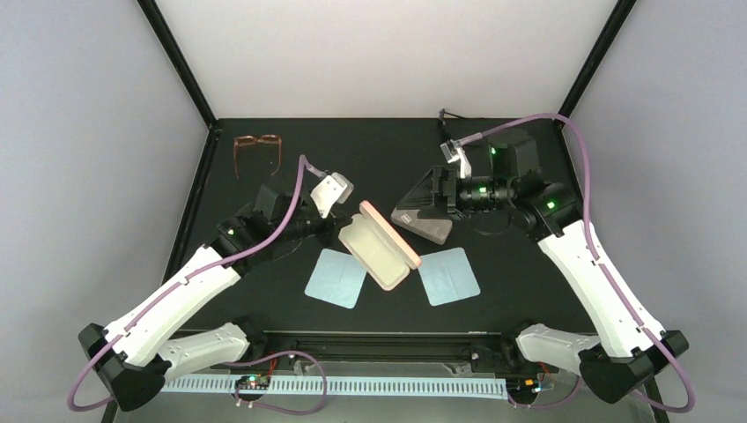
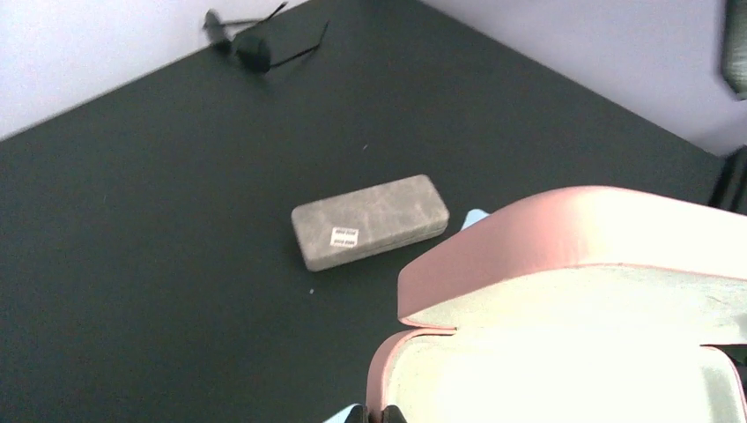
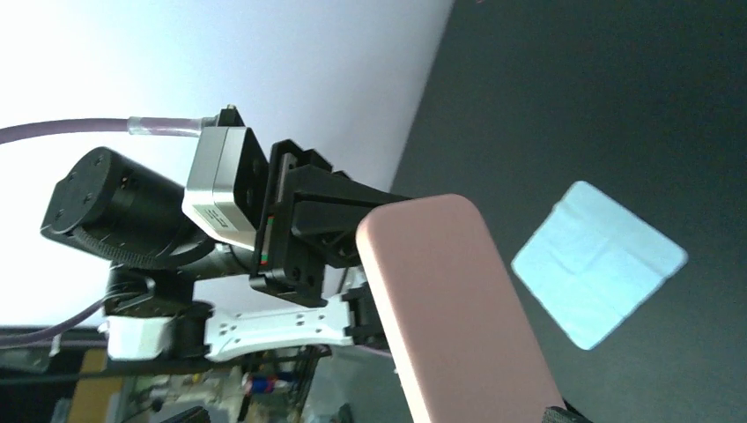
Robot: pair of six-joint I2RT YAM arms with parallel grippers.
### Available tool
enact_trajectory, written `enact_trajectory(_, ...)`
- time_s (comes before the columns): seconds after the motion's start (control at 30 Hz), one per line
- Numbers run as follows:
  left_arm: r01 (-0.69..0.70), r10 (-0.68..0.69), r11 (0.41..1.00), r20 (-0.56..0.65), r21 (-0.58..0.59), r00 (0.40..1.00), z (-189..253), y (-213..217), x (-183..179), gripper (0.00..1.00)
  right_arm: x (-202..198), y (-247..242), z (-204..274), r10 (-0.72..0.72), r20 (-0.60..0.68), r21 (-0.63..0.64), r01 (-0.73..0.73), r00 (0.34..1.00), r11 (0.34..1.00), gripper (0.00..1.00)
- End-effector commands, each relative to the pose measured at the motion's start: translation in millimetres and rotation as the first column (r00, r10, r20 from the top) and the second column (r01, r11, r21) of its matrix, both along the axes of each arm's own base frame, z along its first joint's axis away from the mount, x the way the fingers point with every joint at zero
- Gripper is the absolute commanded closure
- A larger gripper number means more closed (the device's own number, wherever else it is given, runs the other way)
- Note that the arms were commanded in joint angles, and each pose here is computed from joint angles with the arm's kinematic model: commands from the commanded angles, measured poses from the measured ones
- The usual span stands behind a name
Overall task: Organize the sunglasses
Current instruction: Place the sunglasses case at the center of the board.
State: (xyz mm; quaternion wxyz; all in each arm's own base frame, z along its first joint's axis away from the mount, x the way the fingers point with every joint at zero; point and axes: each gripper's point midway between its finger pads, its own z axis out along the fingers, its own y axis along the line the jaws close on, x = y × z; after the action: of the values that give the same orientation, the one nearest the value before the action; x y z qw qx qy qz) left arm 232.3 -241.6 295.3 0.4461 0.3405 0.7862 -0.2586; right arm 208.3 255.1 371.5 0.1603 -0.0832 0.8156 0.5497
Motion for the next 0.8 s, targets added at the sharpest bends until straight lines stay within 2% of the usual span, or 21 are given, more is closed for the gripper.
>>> enact_trajectory(0.0, -0.190, 0.188, 0.980, -0.041, -0.063, 0.981, -2, 14, 22, 0.99, 11, -26, -12, -0.168, 0.046, -0.129, 0.173, 0.985, 0.976, 0.00)
enact_trajectory(0.2, -0.384, 0.379, 0.923, -0.128, -0.016, 0.917, -41, 29, 48, 0.98, 10, -47, -27, -0.260, 0.053, -0.182, 0.266, 0.964, 0.947, 0.00)
enact_trajectory(0.43, -0.545, 0.531, 0.838, -0.186, -0.026, 0.827, -67, 39, 74, 0.99, 2, -71, -42, -0.358, 0.065, -0.228, 0.363, 0.931, 0.903, 0.00)
enact_trajectory(0.63, -0.627, 0.607, 0.778, -0.209, -0.041, 0.767, -84, 41, 100, 0.98, -13, -84, -48, -0.384, 0.066, -0.245, 0.388, 0.921, 0.889, 0.00)
enact_trajectory(0.77, -0.676, 0.658, 0.737, -0.225, -0.006, 0.719, -106, 46, 116, 0.99, -21, -95, -49, -0.400, 0.085, -0.269, 0.408, 0.913, 0.873, 0.00)
